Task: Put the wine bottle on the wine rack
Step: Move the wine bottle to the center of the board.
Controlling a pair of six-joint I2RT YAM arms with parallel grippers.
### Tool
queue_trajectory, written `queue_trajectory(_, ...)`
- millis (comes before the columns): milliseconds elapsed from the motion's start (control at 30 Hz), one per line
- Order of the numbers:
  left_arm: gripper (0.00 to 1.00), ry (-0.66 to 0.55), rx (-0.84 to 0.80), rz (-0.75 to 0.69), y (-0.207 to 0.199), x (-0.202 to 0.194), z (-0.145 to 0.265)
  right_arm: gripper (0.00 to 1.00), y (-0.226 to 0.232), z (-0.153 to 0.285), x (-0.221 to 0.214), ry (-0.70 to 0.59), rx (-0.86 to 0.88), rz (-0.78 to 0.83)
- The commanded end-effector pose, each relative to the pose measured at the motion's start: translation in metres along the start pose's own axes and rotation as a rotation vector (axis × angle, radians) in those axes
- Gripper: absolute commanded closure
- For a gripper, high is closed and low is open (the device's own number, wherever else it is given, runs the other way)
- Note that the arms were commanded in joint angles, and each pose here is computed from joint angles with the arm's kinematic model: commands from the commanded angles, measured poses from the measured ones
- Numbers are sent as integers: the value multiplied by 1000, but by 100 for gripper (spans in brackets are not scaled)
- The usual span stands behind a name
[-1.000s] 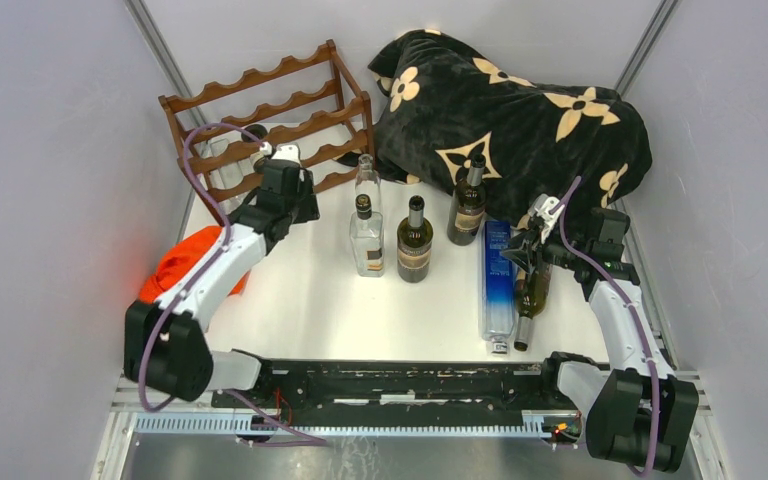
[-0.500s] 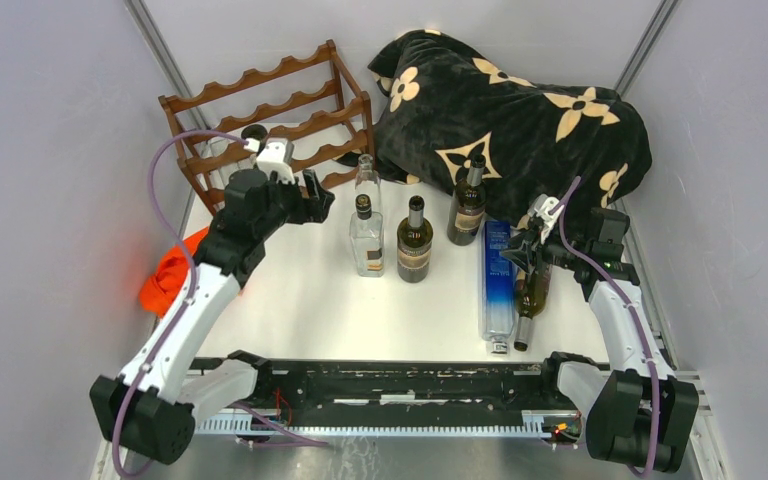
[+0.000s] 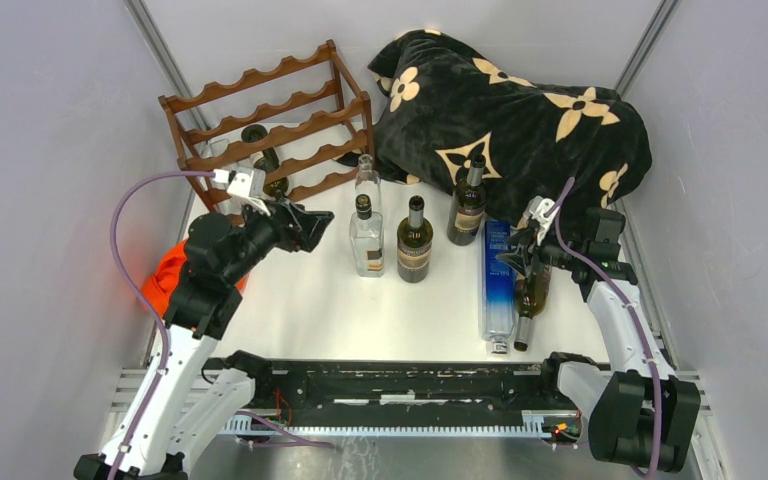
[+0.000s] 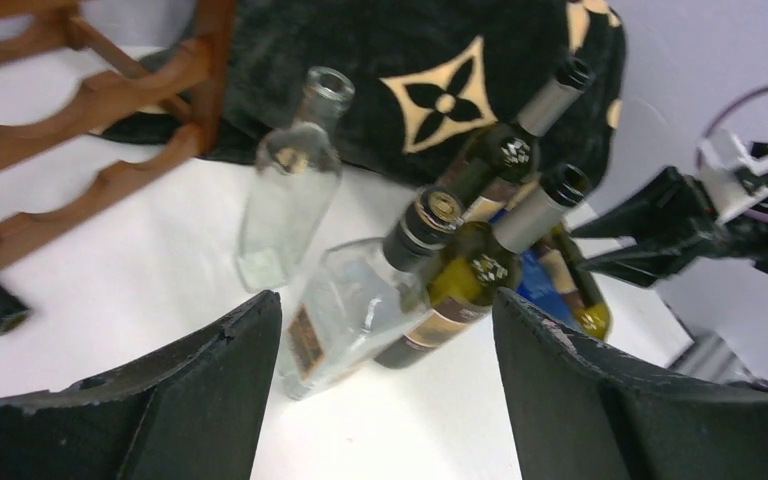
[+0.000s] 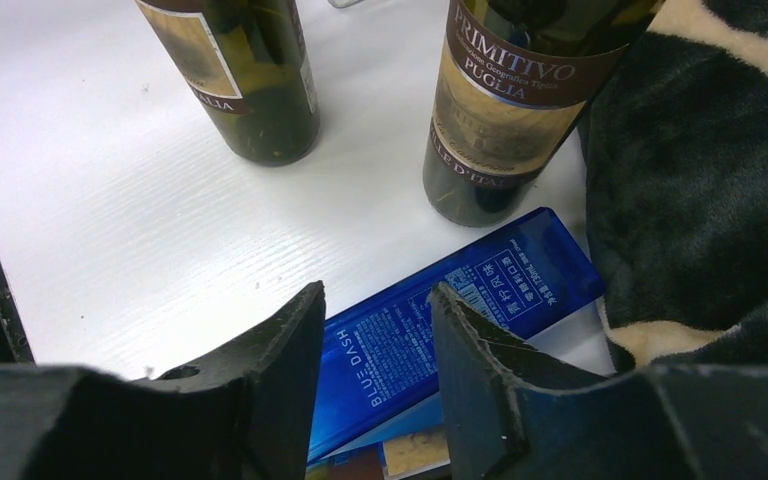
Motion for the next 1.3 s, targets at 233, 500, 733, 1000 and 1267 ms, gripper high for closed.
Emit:
queue_trajectory(233,17,-29,-258,139,-41,-12,15,42,2,0,21,-34,21,111)
queue_trajectory(500,16,-40,-264,175,-42,-23,25,2,50,-3,23,-114,299,391)
queue_trajectory(733,17,-9,-221,142,-35,-39,33,2,95,-20,46,-199,563,707)
queue_trajectory(1000,17,-11,-183,123,-31,-47,46,2,69,-70,103,-161,365,613)
queue_trajectory(1267,17,-35,-159,111,-30,-50,60,2,74,-109,115,-136,370,500)
Point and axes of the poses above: each gripper's point midway between its finger pads, its own z axis back along the fingers, its own y axis along the line the jaws close on, x = y × z, the point moved 3 cm from there along z, back along the fingers, and after that the axes turned 8 degrees about -z, right-handed, at the moved point
